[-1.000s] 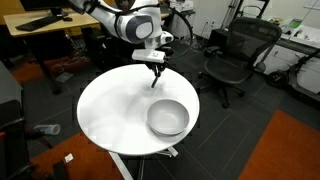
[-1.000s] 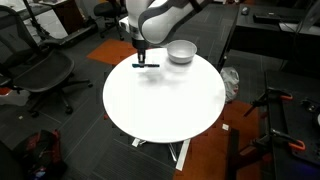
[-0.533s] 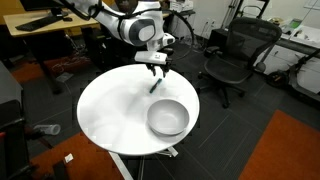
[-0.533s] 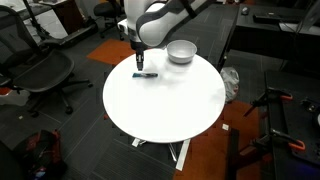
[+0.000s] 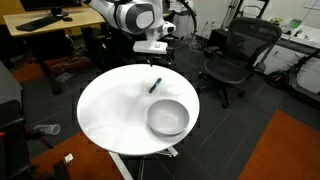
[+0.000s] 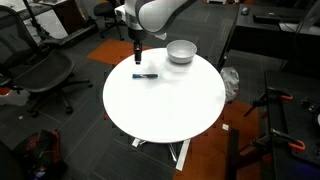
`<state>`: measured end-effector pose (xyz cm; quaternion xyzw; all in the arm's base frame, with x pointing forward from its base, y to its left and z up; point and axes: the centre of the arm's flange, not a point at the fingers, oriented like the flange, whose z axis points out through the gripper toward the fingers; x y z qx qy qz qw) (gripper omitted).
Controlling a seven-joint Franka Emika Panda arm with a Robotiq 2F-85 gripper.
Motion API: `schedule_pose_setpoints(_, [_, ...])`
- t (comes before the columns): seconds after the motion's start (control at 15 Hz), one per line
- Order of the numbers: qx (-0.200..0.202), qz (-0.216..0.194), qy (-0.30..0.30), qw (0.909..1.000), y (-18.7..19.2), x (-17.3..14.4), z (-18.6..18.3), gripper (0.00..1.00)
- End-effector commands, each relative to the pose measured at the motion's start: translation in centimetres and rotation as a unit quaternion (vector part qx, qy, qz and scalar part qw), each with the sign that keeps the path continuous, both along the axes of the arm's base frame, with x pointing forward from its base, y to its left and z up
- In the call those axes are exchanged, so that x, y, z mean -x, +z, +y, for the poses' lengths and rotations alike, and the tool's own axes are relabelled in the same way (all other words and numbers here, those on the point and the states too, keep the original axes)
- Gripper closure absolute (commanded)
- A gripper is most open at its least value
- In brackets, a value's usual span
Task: Put the marker in the white bowl then remove it and put it on the table
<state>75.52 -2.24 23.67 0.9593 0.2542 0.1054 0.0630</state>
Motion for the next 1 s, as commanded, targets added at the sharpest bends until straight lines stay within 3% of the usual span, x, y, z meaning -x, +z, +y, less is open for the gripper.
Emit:
schedule_pose_setpoints(0.0, [-0.013, 0.021, 0.006, 0.9997, 3.7, 4.2, -0.6, 0.0])
schedule_pose_setpoints(0.47, [-0.013, 0.054, -0.003, 0.9985, 5.7, 7.0, -1.6, 0.0])
schedule_pose_setpoints(0.53, [-0.006, 0.037, -0.015, 0.9992, 4.5, 4.7, -1.4, 0.0])
schedule_pose_setpoints(0.93, [-0.006, 0.045, -0.016, 0.9988, 4.5, 5.5, -1.4, 0.0])
